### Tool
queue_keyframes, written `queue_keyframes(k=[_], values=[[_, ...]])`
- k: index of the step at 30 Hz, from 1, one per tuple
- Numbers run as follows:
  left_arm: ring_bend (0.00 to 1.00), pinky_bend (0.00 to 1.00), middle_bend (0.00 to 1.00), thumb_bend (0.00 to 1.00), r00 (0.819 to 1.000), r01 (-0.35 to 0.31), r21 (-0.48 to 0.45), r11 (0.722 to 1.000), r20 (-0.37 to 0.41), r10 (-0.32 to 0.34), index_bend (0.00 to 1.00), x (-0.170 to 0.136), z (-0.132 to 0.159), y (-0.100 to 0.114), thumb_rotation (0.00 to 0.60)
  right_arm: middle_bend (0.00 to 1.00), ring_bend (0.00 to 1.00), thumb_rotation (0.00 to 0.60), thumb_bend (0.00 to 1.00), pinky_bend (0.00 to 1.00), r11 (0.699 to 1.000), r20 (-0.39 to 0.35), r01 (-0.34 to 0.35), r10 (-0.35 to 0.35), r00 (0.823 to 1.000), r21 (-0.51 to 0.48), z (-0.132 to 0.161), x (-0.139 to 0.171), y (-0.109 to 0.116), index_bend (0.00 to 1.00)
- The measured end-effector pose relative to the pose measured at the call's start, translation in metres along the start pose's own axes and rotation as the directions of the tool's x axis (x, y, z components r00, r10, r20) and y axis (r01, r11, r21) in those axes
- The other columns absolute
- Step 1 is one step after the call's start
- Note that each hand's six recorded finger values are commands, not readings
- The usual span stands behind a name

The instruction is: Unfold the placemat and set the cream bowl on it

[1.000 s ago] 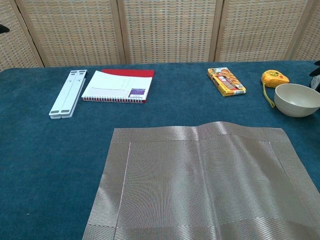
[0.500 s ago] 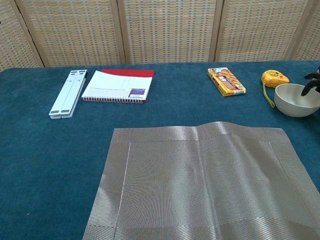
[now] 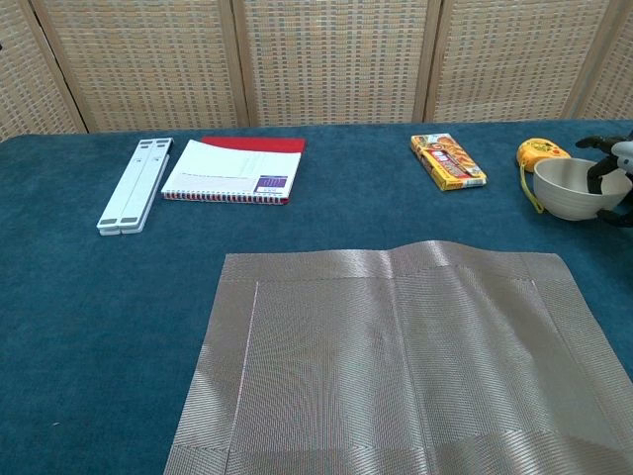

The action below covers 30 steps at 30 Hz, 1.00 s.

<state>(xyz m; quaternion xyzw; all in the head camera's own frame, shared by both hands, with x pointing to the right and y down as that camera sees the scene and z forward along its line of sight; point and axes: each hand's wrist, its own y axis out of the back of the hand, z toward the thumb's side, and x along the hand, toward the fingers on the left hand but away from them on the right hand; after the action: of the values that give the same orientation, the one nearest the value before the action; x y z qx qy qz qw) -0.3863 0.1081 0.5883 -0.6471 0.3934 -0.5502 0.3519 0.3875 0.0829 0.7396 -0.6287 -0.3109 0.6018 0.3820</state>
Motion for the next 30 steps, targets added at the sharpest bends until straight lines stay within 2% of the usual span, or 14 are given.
queue_keyframes(k=[9,15,18,21,24,25,27,28,30], values=[[0.0,0.0,0.0,0.0,1.0,0.008,-0.005,1.0,0.003,-0.008,0.0,0.0,0.001,-0.002,0.6,0.0,0.0,0.6,0.59,0.0,0.996,-0.102,0.092,-0.093,0.99,-0.016,0.014,0.004,0.021,0.67],[0.0,0.0,0.0,0.0,1.0,0.015,-0.003,1.0,0.007,-0.015,0.0,0.0,0.002,-0.003,0.6,0.0,0.0,0.6,0.59,0.0,0.989,-0.229,0.142,-0.149,0.962,-0.047,0.035,0.021,0.039,0.67],[0.0,0.0,0.0,0.0,1.0,0.018,-0.002,1.0,0.01,-0.018,0.0,0.001,0.003,-0.004,0.6,0.0,0.0,0.6,0.59,0.0,0.989,-0.316,0.139,-0.149,0.937,-0.053,0.052,0.036,0.045,0.67],[0.0,0.0,0.0,0.0,1.0,0.021,-0.004,1.0,0.011,-0.021,0.0,0.002,0.003,-0.005,0.6,0.0,0.0,0.6,0.59,0.0,0.992,-0.414,0.121,-0.128,0.901,-0.043,0.074,0.056,0.048,0.68],[0.0,0.0,0.0,0.0,1.0,0.023,-0.003,1.0,0.011,-0.023,0.0,0.002,0.003,-0.005,0.6,0.0,0.0,0.6,0.59,0.0,0.995,-0.515,0.097,-0.093,0.852,-0.02,0.101,0.079,0.048,0.68],[0.0,0.0,0.0,0.0,1.0,0.025,-0.003,1.0,0.011,-0.024,0.0,0.002,0.003,-0.005,0.6,0.0,0.0,0.6,0.59,0.0,0.996,-0.553,0.088,-0.078,0.83,-0.008,0.111,0.089,0.047,0.68],[0.0,0.0,0.0,0.0,1.0,0.026,-0.004,1.0,0.01,-0.026,0.0,0.002,0.003,-0.006,0.6,0.0,0.0,0.6,0.59,0.0,0.997,-0.603,0.076,-0.054,0.796,0.01,0.127,0.104,0.046,0.68],[0.0,0.0,0.0,0.0,1.0,0.027,-0.003,1.0,0.01,-0.027,0.0,0.002,0.003,-0.006,0.6,0.0,0.0,0.6,0.59,0.0,0.997,-0.633,0.068,-0.04,0.773,0.02,0.136,0.114,0.045,0.68],[0.0,0.0,0.0,0.0,1.0,0.029,-0.003,1.0,0.01,-0.029,0.0,0.002,0.002,-0.006,0.6,0.0,0.0,0.6,0.59,0.0,0.998,-0.671,0.058,-0.02,0.741,0.034,0.149,0.126,0.044,0.68]])
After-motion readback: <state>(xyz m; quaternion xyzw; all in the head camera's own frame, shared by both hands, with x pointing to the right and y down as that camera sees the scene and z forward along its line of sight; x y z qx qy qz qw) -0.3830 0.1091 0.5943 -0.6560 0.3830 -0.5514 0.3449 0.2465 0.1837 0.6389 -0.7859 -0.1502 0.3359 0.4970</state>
